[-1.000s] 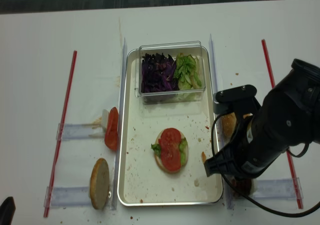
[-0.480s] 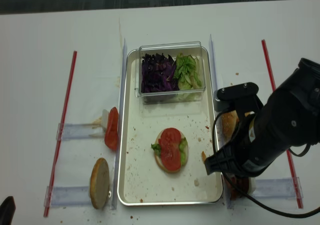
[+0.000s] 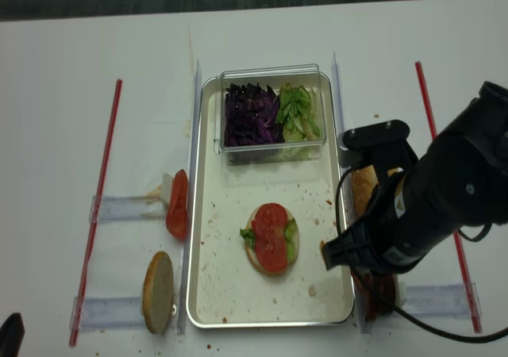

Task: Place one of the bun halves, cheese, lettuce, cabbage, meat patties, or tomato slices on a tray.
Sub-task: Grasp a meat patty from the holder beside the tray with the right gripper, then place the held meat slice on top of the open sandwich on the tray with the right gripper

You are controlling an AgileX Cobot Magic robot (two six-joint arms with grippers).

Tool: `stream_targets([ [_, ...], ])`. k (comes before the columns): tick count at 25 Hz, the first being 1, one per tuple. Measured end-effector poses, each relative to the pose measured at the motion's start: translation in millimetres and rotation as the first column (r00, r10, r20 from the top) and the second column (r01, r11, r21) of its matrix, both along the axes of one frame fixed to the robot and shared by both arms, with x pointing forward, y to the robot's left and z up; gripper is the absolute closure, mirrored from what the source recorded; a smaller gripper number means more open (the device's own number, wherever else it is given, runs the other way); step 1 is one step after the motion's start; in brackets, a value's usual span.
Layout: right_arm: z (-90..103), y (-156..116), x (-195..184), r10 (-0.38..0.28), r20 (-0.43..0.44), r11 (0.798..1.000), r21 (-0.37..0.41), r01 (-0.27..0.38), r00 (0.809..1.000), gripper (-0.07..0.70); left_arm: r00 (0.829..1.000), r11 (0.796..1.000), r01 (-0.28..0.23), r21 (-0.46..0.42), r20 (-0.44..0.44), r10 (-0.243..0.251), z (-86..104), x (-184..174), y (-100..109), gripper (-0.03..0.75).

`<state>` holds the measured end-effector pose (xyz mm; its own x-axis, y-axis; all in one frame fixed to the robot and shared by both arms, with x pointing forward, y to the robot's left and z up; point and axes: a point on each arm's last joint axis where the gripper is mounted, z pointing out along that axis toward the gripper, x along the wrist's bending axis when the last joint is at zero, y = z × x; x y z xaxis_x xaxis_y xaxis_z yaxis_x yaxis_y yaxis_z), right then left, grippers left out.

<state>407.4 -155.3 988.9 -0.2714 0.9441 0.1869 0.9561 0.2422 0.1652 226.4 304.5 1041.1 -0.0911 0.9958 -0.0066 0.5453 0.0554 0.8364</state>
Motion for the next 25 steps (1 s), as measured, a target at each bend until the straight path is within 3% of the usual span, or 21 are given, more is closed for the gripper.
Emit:
stream_targets([
  [9, 9.3, 1.4, 2.1, 0.000, 0.049, 0.999, 0.034, -0.002, 0.999, 0.525, 1.000, 1.000, 0.000, 0.000, 0.000, 0.000, 0.0, 0.0, 0.0, 0.278],
  [15, 13.8, 10.6, 8.8, -0.038, 0.115, 0.989, 0.149, 0.021, 0.993, 0.525, 1.000, 1.000, 0.000, 0.000, 0.000, 0.000, 0.0, 0.0, 0.0, 0.278],
  [20, 22.7, 26.4, 10.3, -0.033, 0.140, 0.941, 0.337, -0.016, 0.990, 0.525, 1.000, 1.000, 0.000, 0.000, 0.000, 0.000, 0.0, 0.0, 0.0, 0.278],
  [25, 31.5, 39.4, 11.2, -0.024, 0.157, 0.870, 0.490, -0.056, 0.987, 0.525, 1.000, 1.000, 0.000, 0.000, 0.000, 0.000, 0.0, 0.0, 0.0, 0.278],
])
